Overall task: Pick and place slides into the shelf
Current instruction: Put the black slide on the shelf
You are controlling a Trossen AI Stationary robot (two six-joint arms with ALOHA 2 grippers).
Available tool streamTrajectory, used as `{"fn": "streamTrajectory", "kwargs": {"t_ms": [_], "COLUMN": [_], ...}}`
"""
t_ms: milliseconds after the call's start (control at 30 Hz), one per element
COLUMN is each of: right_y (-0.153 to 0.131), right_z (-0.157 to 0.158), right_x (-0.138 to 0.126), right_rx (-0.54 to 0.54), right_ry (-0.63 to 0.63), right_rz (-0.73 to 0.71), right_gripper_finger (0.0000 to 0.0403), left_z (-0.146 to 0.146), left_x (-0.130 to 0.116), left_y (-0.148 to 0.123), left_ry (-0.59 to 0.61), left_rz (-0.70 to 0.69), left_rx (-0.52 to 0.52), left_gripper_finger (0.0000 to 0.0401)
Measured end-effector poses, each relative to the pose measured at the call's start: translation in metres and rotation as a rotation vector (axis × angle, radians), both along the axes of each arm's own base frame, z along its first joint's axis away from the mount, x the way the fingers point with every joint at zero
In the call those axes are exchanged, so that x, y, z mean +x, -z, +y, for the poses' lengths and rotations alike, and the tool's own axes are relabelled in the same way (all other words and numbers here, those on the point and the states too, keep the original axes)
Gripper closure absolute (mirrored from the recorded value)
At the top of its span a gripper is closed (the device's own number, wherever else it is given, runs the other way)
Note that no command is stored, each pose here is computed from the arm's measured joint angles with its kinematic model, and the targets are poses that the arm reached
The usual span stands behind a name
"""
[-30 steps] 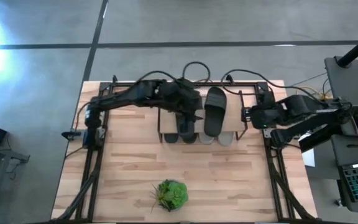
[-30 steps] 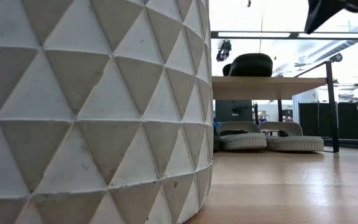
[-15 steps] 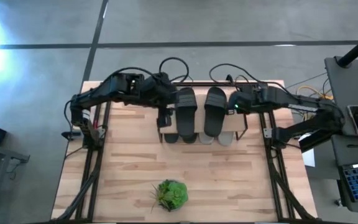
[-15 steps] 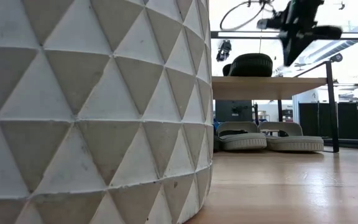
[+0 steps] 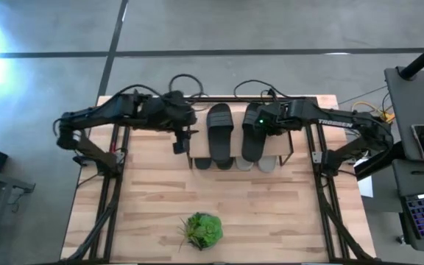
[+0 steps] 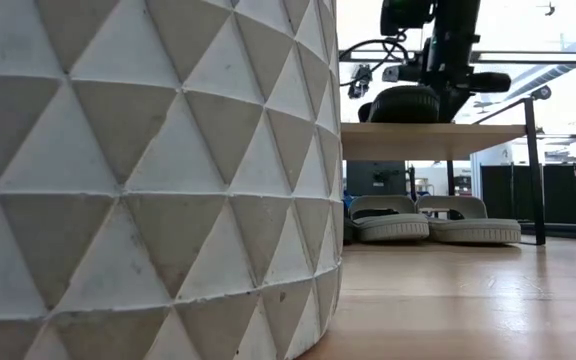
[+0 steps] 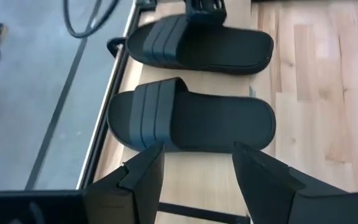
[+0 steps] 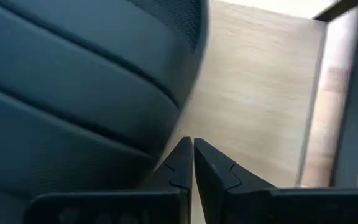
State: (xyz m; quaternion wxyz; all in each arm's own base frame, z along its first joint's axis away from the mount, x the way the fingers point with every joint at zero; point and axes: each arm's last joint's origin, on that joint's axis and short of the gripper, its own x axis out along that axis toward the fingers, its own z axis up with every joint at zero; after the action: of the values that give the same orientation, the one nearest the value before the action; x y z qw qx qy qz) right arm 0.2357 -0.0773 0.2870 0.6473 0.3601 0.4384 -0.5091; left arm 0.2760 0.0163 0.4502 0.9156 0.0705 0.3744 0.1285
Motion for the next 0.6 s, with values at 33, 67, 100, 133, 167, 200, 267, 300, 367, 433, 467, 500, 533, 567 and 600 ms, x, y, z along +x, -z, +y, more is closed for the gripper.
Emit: {"fn": "streamTrajectory", "kwargs": {"t_ms": [33, 67, 100, 133, 167, 200, 267, 300, 367, 433, 467, 500, 533, 567, 600], "right_y": [0.0, 0.001, 0.001, 0.0, 0.0, 0.0, -0.001, -0.001, -0.001, -0.001, -0.001, -0.001, -0.002, -0.002, -0.003], "right_z": [0.0, -0.001, -0.002, -0.002, -0.004, -0.004, -0.005, -0.005, -0.006, -0.007, -0.007, -0.007, -0.008, -0.008, -0.008], "right_x": [0.001, 0.003, 0.004, 0.005, 0.006, 0.006, 0.006, 0.007, 0.006, 0.007, 0.007, 0.008, 0.009, 0.011, 0.013], "right_rx": [-0.001, -0.005, -0.009, -0.016, -0.023, -0.028, -0.041, -0.055, -0.058, -0.057, -0.055, -0.05, -0.048, -0.046, -0.043], "right_ry": [-0.005, -0.008, -0.012, -0.013, -0.016, -0.022, -0.041, -0.048, -0.055, -0.061, -0.065, -0.068, -0.074, -0.079, -0.085], "right_rz": [-0.006, -0.01, -0.017, -0.029, -0.039, -0.044, -0.042, -0.037, -0.035, -0.038, -0.042, -0.049, -0.063, -0.088, -0.114], "right_gripper_finger": [0.0394, 0.0394, 0.0394, 0.0394, 0.0394, 0.0394, 0.0394, 0.0394, 0.0394, 0.0394, 0.0394, 0.0394, 0.0394, 0.0394, 0.0394], "left_z": [0.0, 0.0, 0.0, 0.0, 0.0, 0.0, 0.001, 0.001, 0.002, 0.002, 0.002, 0.002, 0.002, 0.002, 0.003], "left_x": [-0.005, -0.01, -0.015, -0.019, -0.023, -0.026, -0.034, -0.037, -0.042, -0.045, -0.046, -0.047, -0.047, -0.047, -0.048], "left_y": [0.003, 0.005, 0.008, 0.012, 0.015, 0.018, 0.022, 0.024, 0.027, 0.029, 0.03, 0.031, 0.031, 0.031, 0.032], "left_ry": [-0.006, -0.019, -0.037, -0.055, -0.069, -0.08, -0.112, -0.129, -0.155, -0.167, -0.174, -0.181, -0.183, -0.187, -0.194], "left_rz": [-0.023, -0.043, -0.065, -0.086, -0.111, -0.132, -0.176, -0.2, -0.229, -0.243, -0.246, -0.248, -0.246, -0.246, -0.246], "left_rx": [-0.004, -0.01, -0.01, -0.016, -0.025, -0.031, -0.035, -0.035, -0.027, -0.018, -0.013, -0.008, -0.006, -0.002, 0.003], "left_gripper_finger": [0.0225, 0.0225, 0.0225, 0.0225, 0.0225, 0.0225, 0.0225, 0.0225, 0.0225, 0.0225, 0.0225, 0.0225, 0.0225, 0.0225, 0.0225]}}
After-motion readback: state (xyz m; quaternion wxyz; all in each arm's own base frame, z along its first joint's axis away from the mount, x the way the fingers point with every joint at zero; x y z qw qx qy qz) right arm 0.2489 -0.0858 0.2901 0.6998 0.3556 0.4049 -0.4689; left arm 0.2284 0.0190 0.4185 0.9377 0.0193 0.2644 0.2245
